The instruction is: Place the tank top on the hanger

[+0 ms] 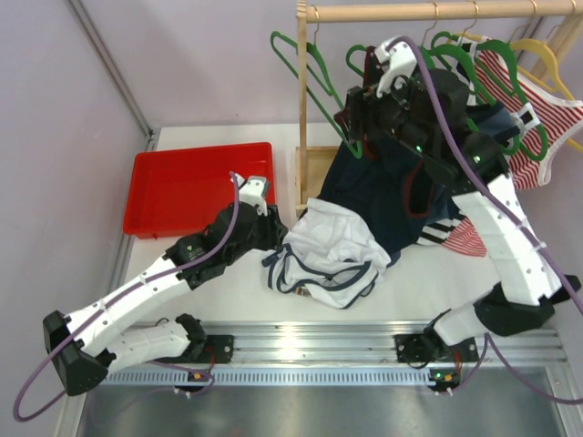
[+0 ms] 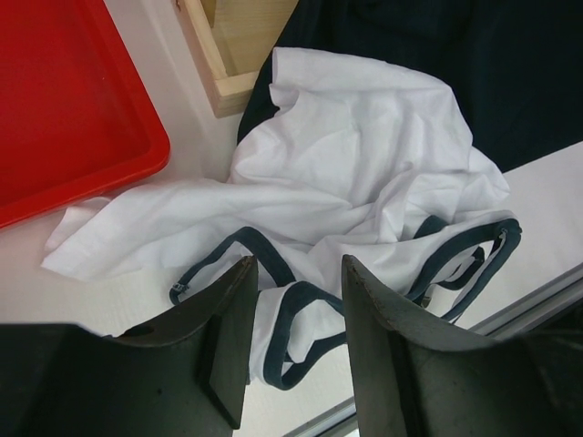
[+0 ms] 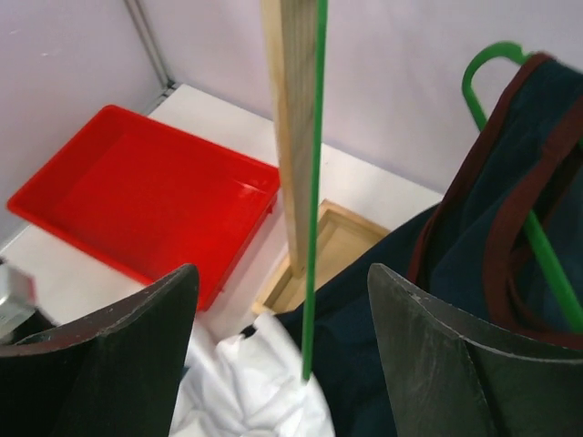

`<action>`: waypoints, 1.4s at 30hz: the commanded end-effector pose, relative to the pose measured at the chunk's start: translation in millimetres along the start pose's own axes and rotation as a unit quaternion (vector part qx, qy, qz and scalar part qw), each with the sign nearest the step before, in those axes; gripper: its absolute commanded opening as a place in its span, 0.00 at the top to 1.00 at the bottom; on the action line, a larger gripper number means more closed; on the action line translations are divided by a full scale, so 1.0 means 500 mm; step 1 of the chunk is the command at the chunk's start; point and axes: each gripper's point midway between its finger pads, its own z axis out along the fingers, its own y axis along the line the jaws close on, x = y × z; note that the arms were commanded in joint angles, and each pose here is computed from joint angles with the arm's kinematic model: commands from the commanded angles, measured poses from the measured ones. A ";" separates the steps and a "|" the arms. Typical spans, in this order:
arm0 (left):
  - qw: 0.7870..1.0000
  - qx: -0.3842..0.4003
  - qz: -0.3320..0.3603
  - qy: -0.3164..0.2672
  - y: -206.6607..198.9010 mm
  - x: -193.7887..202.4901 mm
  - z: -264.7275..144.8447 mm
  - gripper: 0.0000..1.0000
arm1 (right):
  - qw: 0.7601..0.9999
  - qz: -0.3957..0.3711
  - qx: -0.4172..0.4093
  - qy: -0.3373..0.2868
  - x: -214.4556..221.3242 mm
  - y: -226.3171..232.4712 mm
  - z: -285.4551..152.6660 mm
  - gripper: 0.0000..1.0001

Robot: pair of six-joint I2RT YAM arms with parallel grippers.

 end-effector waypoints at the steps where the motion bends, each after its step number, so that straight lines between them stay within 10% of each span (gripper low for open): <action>1: 1.000 0.012 0.004 -0.021 -0.015 -0.036 -0.018 0.53 | 0.999 -0.042 -0.008 -0.029 -0.053 -0.018 0.053 0.25; 42: 1.000 -0.001 0.006 -0.011 0.010 -0.005 -0.022 0.53 | 0.999 -0.048 -0.013 0.013 0.001 -0.032 0.214 0.46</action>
